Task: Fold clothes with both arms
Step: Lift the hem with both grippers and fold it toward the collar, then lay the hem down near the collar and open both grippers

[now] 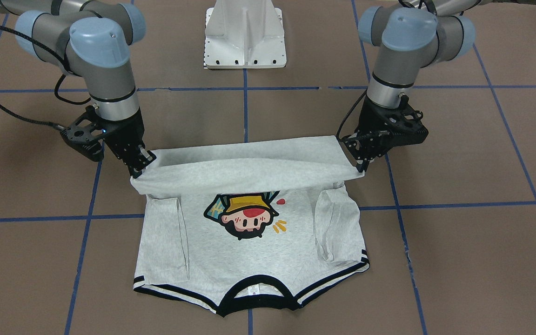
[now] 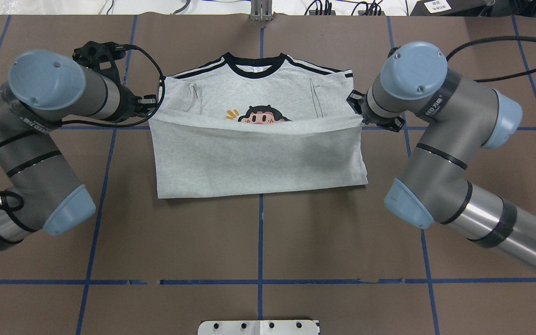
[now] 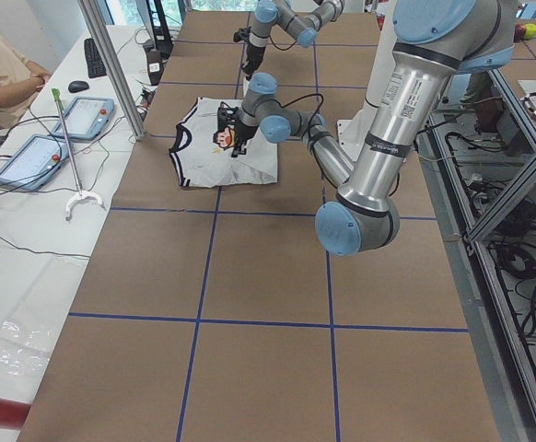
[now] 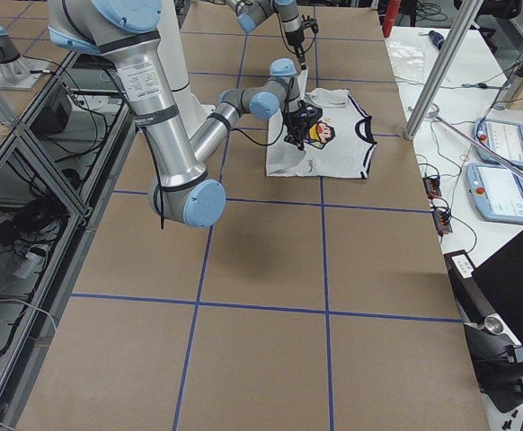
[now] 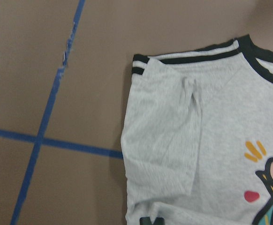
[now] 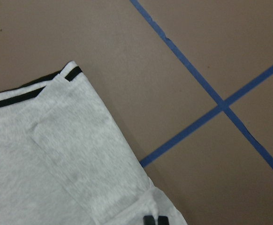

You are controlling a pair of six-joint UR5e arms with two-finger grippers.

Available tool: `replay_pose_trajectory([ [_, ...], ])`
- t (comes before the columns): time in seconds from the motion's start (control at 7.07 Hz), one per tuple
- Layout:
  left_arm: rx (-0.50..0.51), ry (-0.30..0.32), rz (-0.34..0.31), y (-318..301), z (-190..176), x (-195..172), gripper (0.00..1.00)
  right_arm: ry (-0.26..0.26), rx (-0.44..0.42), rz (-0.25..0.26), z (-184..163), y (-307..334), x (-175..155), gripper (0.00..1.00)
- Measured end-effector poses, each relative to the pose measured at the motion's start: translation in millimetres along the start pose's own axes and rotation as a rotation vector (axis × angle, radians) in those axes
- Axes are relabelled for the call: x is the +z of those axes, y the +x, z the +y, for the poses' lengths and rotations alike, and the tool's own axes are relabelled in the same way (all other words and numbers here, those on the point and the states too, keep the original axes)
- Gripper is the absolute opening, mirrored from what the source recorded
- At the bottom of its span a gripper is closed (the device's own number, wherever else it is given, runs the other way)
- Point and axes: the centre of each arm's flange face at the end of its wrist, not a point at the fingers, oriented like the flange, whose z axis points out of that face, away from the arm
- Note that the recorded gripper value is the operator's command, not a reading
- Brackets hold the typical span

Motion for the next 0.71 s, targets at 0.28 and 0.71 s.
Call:
replay_pose_trajectory([
  [0.28, -0.01, 0.036, 0.005, -9.5, -31.5, 33.3, 0.0, 0.018, -0.005, -0.03, -26.2, -29.7, 30.5, 0.0],
  [0.71, -0.011, 0.061, 0.026, -5.6, -53.4, 84.0, 0.0, 0.034, -0.003, -0.03, -48.2, -67.7, 58.2, 0.0],
])
